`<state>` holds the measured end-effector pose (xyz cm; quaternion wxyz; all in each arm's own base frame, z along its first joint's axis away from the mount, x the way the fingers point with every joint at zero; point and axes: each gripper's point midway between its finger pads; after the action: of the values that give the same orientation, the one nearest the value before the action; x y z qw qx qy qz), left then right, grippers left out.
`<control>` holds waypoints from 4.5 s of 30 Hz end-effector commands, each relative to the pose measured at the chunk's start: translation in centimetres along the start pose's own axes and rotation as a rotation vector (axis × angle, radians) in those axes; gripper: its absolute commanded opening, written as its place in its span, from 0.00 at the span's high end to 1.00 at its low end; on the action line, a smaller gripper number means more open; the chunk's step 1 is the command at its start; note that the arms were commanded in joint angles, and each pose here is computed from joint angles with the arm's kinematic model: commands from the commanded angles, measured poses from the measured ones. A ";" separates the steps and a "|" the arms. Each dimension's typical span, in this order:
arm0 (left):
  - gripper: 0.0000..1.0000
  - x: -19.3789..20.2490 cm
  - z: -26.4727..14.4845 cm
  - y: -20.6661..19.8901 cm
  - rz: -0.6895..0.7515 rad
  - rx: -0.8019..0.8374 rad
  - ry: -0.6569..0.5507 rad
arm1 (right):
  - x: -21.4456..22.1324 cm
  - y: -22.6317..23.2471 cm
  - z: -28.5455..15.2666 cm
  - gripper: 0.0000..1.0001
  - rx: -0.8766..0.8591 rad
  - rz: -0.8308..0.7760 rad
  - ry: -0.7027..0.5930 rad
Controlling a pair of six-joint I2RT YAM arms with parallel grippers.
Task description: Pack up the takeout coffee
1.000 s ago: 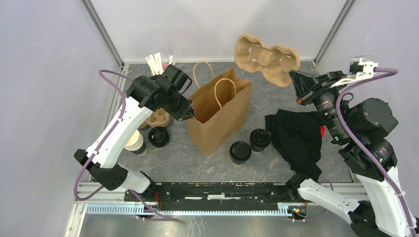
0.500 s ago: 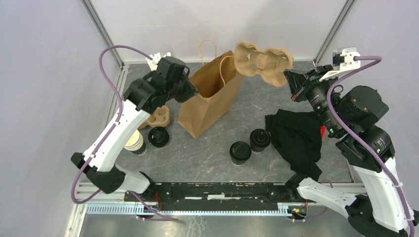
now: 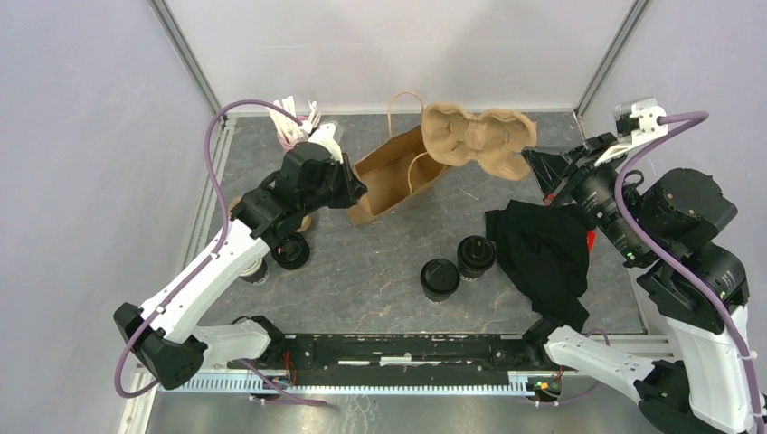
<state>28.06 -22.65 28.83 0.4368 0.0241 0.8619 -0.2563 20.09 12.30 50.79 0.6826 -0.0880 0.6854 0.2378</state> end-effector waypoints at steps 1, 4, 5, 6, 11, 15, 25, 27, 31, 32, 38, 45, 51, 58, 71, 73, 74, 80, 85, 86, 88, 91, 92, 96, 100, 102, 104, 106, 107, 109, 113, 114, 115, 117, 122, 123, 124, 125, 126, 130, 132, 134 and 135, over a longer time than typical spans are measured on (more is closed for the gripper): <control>0.98 -1.3 -1.3 -1.6 0.038 0.110 -0.074 | 0.7 -0.4 -1.6 1.00 -0.003 -0.036 0.046; 0.98 0.2 -1.5 -1.2 0.004 0.118 -0.046 | 1.9 -0.6 -2.3 1.00 -0.004 -0.042 0.091; 0.98 1.0 -1.5 -1.1 -0.014 0.120 -0.031 | 2.3 -0.7 -2.5 1.00 -0.002 -0.041 0.106; 0.98 1.5 -1.4 -0.9 -0.030 0.117 -0.020 | 2.7 -0.8 -2.7 1.00 -0.001 -0.038 0.119; 0.98 3.5 -2.2 -1.1 -0.104 0.157 0.022 | 5.6 -0.4 -3.0 1.00 -0.032 -0.013 0.200; 0.98 4.4 -2.6 -1.3 -0.153 0.180 0.039 | 7.0 0.4 -3.2 1.00 -0.082 0.002 0.233; 0.98 4.1 -2.8 -1.6 -0.238 0.165 0.059 | 9.2 0.7 -3.6 1.00 -0.131 -0.032 0.276; 0.98 4.0 -3.0 -1.8 -0.254 0.166 0.060 | 10.3 0.7 -3.1 1.00 -0.142 -0.046 0.290; 0.97 4.3 -3.0 -2.2 -0.269 0.184 0.078 | 11.6 1.8 -1.8 1.00 -0.205 -0.062 0.312; 0.97 4.3 -3.0 -2.3 -0.272 0.189 0.082 | 11.6 2.1 -1.4 1.00 -0.216 -0.060 0.310; 0.97 4.5 -3.0 -2.5 -0.298 0.195 0.094 | 12.1 3.0 0.7 1.00 -0.237 -0.030 0.311; 0.95 4.7 -2.9 -2.6 -0.332 0.194 0.106 | 11.9 1.0 2.1 1.00 -0.075 0.087 0.258; 0.94 4.5 -2.9 -2.5 -0.340 0.184 0.100 | 12.6 -0.6 1.4 1.00 0.000 0.057 0.277; 0.94 4.2 -2.9 -1.8 -0.336 0.142 0.085 | 12.4 -1.0 0.5 1.00 0.002 -0.005 0.312; 0.94 5.0 -2.4 -1.5 -0.335 0.127 0.107 | 12.5 -1.8 -1.1 1.00 0.038 0.018 0.317; 0.94 4.8 -2.5 -2.0 -0.345 0.145 0.112 | 13.0 -1.3 -0.8 1.00 0.008 0.010 0.332; 0.94 4.7 -2.5 -2.2 -0.356 0.155 0.116 | 13.4 -1.0 -0.5 1.00 -0.011 0.007 0.340; 0.94 4.1 -2.5 -3.4 -0.452 0.180 0.129 | 14.9 1.3 2.1 1.00 -0.112 0.046 0.363; 0.94 3.4 -2.4 -4.2 -0.563 0.178 0.139 | 15.4 1.3 3.3 1.00 -0.092 0.067 0.353; 0.94 3.4 -2.3 -4.3 -0.577 0.179 0.144 | 15.8 1.4 3.6 1.00 -0.097 0.072 0.363; 0.94 3.1 -2.3 -4.8 -0.592 0.189 0.153 | 16.5 1.6 4.3 1.00 -0.105 0.080 0.371; 0.94 2.9 -2.2 -5.0 -0.609 0.180 0.162 | 17.1 2.2 5.0 1.00 -0.135 0.098 0.363; 0.94 2.8 -2.1 -5.0 -0.612 0.176 0.163 | 17.3 2.2 5.2 1.00 -0.132 0.097 0.362; 0.94 3.1 -1.8 -4.9 -0.629 0.165 0.175 | 18.8 1.8 6.3 1.00 -0.104 0.102 0.390; 0.94 3.7 -1.6 -4.8 -0.651 0.156 0.192 | 20.2 1.9 7.3 1.00 -0.099 0.124 0.396; 0.94 3.7 -1.6 -4.7 -0.655 0.156 0.190 | 20.9 1.4 7.8 1.00 -0.073 0.123 0.398; 0.94 3.6 -1.6 -4.8 -0.656 0.162 0.188 | 21.6 1.1 8.2 1.00 -0.060 0.114 0.411; 0.93 3.6 -1.6 -5.1 -0.654 0.177 0.191 | 22.2 0.9 8.6 1.00 -0.051 0.096 0.414; 0.93 3.6 -1.5 -5.2 -0.654 0.184 0.193 | 22.3 0.8 8.9 1.00 -0.052 0.090 0.407; 0.93 3.7 -1.5 -5.1 -0.656 0.185 0.196 | 22.7 0.9 9.5 1.00 -0.060 0.085 0.395; 0.93 3.4 -1.5 -5.0 -0.656 0.178 0.178 | 23.6 0.9 10.1 1.00 -0.060 0.064 0.426; 0.93 3.3 -1.5 -4.7 -0.656 0.163 0.167 | 23.4 0.8 10.0 1.00 -0.058 0.054 0.430; 0.93 3.1 -1.5 -4.4 -0.657 0.151 0.151 | 23.2 0.7 9.7 1.00 -0.060 0.047 0.426; 0.93 2.7 -1.6 -4.1 -0.653 0.142 0.125 | 22.9 0.7 9.0 1.00 -0.072 0.033 0.420; 0.92 3.0 -1.3 -3.6 -0.639 0.122 0.127 | 22.5 0.3 7.1 1.00 -0.088 -0.008 0.421; 0.93 3.0 -1.3 -3.5 -0.637 0.118 0.124 | 22.4 0.1 6.9 1.00 -0.083 -0.017 0.420; 0.93 2.9 -1.3 -3.4 -0.635 0.116 0.118 | 22.6 -0.2 6.5 1.00 -0.074 -0.027 0.428; 0.92 2.8 -1.4 -3.3 -0.632 0.116 0.110 | 22.8 -0.5 6.2 1.00 -0.063 -0.035 0.439; 0.92 2.6 -1.4 -3.2 -0.631 0.116 0.105 | 23.0 -0.7 6.0 1.00 -0.056 -0.040 0.444; 0.92 2.3 -1.5 -3.0 -0.632 0.119 0.096 | 23.5 -1.0 5.3 1.00 -0.051 -0.044 0.446; 0.93 2.2 -1.4 -3.5 -0.625 0.144 0.106 | 23.6 -0.9 5.6 1.00 -0.058 -0.043 0.440; 0.93 2.5 -1.2 -3.9 -0.622 0.164 0.129 | 24.1 -0.5 6.3 1.00 -0.074 -0.041 0.457; 0.93 2.6 -1.1 -4.2 -0.623 0.176 0.143 | 24.3 -0.3 6.6 1.00 -0.082 -0.038 0.466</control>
<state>24.59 -25.39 27.95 0.2750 -0.2057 0.8395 -0.4210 24.15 19.24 27.77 0.5115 -0.1669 0.8114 0.2283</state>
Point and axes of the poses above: each gripper's point midway between its finger pads, its own z axis out along the fingers, its own y axis along the line the jaws close on, x = y × z
